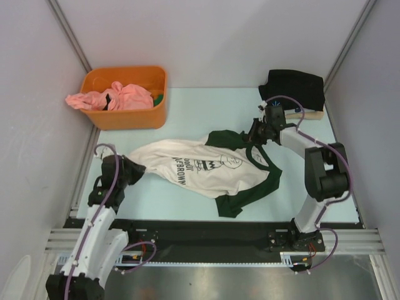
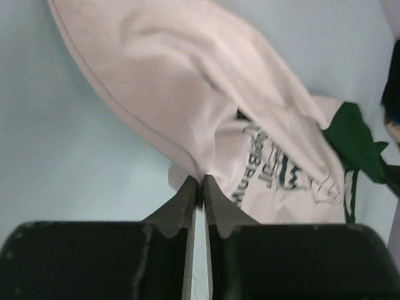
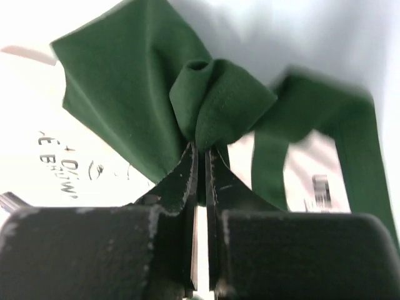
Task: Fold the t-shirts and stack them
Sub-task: Flatten the tshirt out
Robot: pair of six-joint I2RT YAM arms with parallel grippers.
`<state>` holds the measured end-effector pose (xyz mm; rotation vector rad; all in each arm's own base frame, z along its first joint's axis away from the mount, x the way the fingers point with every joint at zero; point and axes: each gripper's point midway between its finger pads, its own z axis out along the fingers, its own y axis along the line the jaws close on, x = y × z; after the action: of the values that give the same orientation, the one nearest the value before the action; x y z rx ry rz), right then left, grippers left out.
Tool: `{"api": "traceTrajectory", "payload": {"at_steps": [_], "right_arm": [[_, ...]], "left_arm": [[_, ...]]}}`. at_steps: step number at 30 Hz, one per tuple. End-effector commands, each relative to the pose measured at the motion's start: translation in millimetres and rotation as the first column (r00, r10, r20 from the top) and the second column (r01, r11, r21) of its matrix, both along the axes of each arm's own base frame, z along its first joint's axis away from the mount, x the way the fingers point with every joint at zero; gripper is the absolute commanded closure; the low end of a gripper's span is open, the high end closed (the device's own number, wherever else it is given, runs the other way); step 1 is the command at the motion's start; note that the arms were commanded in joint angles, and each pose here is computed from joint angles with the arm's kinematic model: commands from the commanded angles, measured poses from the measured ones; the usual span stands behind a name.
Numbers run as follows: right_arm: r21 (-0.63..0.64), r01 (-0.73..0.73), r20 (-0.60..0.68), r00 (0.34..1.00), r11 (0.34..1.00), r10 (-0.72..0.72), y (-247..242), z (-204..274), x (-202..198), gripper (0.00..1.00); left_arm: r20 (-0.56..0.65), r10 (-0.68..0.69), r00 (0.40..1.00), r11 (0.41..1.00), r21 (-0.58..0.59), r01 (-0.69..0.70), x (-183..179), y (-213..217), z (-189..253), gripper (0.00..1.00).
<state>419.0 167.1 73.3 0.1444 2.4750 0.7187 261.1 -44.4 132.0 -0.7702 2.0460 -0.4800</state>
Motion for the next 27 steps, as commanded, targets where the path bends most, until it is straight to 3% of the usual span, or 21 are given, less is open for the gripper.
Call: {"api": "traceTrajectory", "payload": {"at_steps": [1, 2, 3, 5, 12, 14, 15, 20, 27], "right_arm": [[-0.085, 0.045, 0.009, 0.999, 0.995, -0.045, -20, 3, -26, 1.00], [-0.093, 0.063, 0.039, 0.997, 0.994, -0.060, -25, 14, -32, 1.00], [-0.113, 0.074, 0.015, 0.997, 0.991, -0.073, -30, 2, -45, 1.00], [-0.148, 0.105, 0.029, 0.994, 0.983, -0.101, -41, 1, -48, 1.00], [-0.128, 0.061, 0.031, 0.998, 0.990, -0.058, -33, 1, -36, 1.00], [-0.130, 0.047, 0.030, 0.999, 0.990, -0.044, -31, 0, -30, 1.00], [-0.129, 0.040, 0.032, 0.999, 0.991, -0.036, -30, 0, -28, 1.00], [-0.104, 0.015, 0.047, 0.999, 0.994, -0.011, -23, 2, -19, 1.00], [-0.074, -0.020, 0.047, 0.999, 0.997, 0.023, -13, -1, -13, 1.00]], "left_arm": [[-0.157, -0.043, 0.987, 0.995, -0.097, 0.028, -49, -18, -34, 0.85], [-0.106, -0.063, 0.992, 0.993, -0.110, 0.052, -52, -25, -24, 0.62], [-0.131, -0.056, 0.990, 0.990, -0.137, 0.038, -61, -31, -21, 0.01], [-0.099, -0.058, 0.993, 0.988, -0.146, 0.043, -62, -33, -11, 0.00], [-0.119, 0.145, 0.982, 0.983, 0.130, -0.129, -16, 25, -2, 0.00], [-0.124, 0.175, 0.977, 0.979, 0.128, -0.159, -3, 39, -6, 0.01], [-0.096, 0.238, 0.967, 0.966, 0.130, -0.225, 10, 62, -7, 0.06], [-0.166, 0.312, 0.935, 0.948, 0.114, -0.296, 41, 93, -42, 0.17], [-0.214, 0.361, 0.908, 0.932, 0.111, -0.345, 98, 113, -65, 0.19]]}}
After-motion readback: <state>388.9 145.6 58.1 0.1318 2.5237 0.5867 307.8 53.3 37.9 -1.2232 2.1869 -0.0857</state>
